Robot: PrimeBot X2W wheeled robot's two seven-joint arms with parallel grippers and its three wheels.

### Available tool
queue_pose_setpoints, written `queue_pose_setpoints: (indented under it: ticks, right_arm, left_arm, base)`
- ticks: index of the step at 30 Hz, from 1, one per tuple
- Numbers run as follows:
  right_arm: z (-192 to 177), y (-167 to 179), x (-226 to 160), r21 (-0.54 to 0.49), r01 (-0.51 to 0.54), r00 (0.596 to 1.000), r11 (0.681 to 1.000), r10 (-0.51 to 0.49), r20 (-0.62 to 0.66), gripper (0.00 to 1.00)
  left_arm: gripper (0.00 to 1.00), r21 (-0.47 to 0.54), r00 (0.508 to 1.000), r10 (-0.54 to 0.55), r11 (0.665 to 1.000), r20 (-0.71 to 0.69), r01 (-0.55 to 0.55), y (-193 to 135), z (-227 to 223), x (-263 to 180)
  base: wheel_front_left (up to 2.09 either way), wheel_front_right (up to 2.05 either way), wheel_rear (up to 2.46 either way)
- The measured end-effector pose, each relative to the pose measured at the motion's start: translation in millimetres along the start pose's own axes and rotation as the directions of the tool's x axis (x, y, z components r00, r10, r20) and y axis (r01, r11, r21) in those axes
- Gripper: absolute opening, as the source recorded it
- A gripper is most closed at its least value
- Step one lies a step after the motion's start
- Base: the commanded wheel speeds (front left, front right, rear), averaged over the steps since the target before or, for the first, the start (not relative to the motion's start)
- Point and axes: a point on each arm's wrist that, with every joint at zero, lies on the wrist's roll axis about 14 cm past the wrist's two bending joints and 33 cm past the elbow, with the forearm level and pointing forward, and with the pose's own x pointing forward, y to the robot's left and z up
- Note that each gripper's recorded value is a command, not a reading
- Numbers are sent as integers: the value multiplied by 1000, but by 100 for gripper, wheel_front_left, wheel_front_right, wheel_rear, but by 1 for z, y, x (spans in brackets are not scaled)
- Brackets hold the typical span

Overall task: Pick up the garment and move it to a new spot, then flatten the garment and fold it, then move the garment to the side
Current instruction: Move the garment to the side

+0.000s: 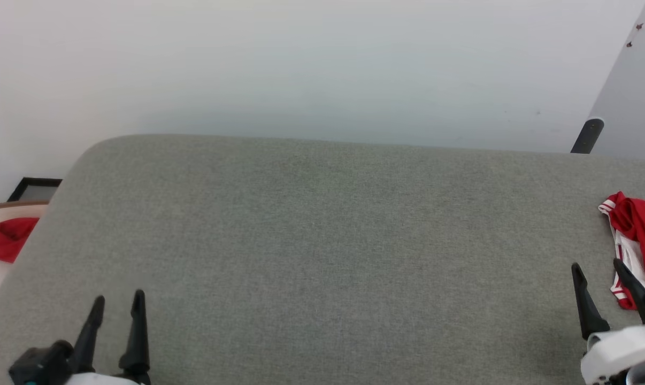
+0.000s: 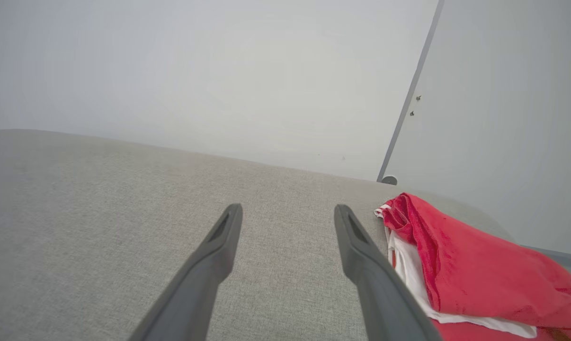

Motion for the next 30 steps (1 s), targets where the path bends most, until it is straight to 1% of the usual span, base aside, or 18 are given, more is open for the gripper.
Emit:
queue_pose_setpoints:
  ticks: [5,11,22,30]
  right_arm:
    - [7,11,-14,0,17,999,1000,-17,45,100]
    - [10,23,-31,7,26,998,1000,-26,52,100]
    - [13,32,-49,25,41,997,999,-42,62,100]
    - [12,37,-57,49,48,997,998,-51,60,100]
  left_arm:
    - [100,-12,999,2,1000,-32,-3,2,-9,-8]
    - [100,-20,998,-12,1000,-57,11,0,-16,-11]
    - [100,-13,995,-38,999,-89,37,-5,-24,-13]
    - [100,7,994,-66,998,-86,66,-12,-23,-11]
  base:
    - [0,0,0]
    - [0,0,0]
    - [0,0,0]
    - [0,0,0]
